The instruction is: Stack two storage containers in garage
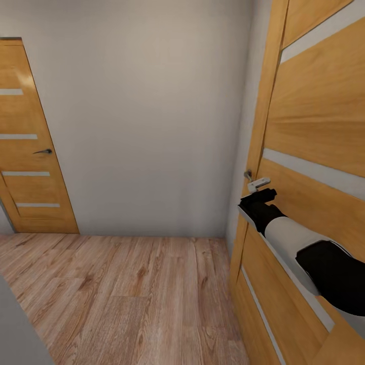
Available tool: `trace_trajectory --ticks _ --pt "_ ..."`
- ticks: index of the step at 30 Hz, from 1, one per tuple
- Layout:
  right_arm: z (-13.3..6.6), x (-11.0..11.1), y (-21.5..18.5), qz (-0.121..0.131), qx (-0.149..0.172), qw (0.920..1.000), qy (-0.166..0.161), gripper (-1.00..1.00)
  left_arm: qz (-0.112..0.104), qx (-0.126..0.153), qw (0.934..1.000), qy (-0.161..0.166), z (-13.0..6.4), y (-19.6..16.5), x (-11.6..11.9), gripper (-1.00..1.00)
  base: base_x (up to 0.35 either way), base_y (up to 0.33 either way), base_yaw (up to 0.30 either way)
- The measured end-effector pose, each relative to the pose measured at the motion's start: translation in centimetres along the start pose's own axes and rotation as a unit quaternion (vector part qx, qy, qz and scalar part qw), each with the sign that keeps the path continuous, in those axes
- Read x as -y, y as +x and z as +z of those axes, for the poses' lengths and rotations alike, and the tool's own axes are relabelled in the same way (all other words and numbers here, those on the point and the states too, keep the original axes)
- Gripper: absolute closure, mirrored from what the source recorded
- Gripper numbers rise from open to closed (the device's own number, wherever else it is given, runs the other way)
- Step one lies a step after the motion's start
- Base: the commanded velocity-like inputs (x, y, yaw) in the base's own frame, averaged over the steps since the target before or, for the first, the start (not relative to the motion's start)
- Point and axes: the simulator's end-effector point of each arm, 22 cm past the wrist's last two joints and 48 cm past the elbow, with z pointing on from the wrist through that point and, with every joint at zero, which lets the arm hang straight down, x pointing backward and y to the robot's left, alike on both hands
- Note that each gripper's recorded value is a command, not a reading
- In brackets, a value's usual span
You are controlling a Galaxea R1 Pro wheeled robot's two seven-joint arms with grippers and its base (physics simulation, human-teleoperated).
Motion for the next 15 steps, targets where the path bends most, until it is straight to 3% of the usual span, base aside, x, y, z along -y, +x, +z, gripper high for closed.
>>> trace_trajectory --ticks 15 --pt "-0.10 0.17 0.22 -0.003 -0.006 1.0000 0.007 -1.00 0.000 0.000 1.0000 0.000 0.00 0.00 -0.01 -1.00 0.000 0.000 0.000"
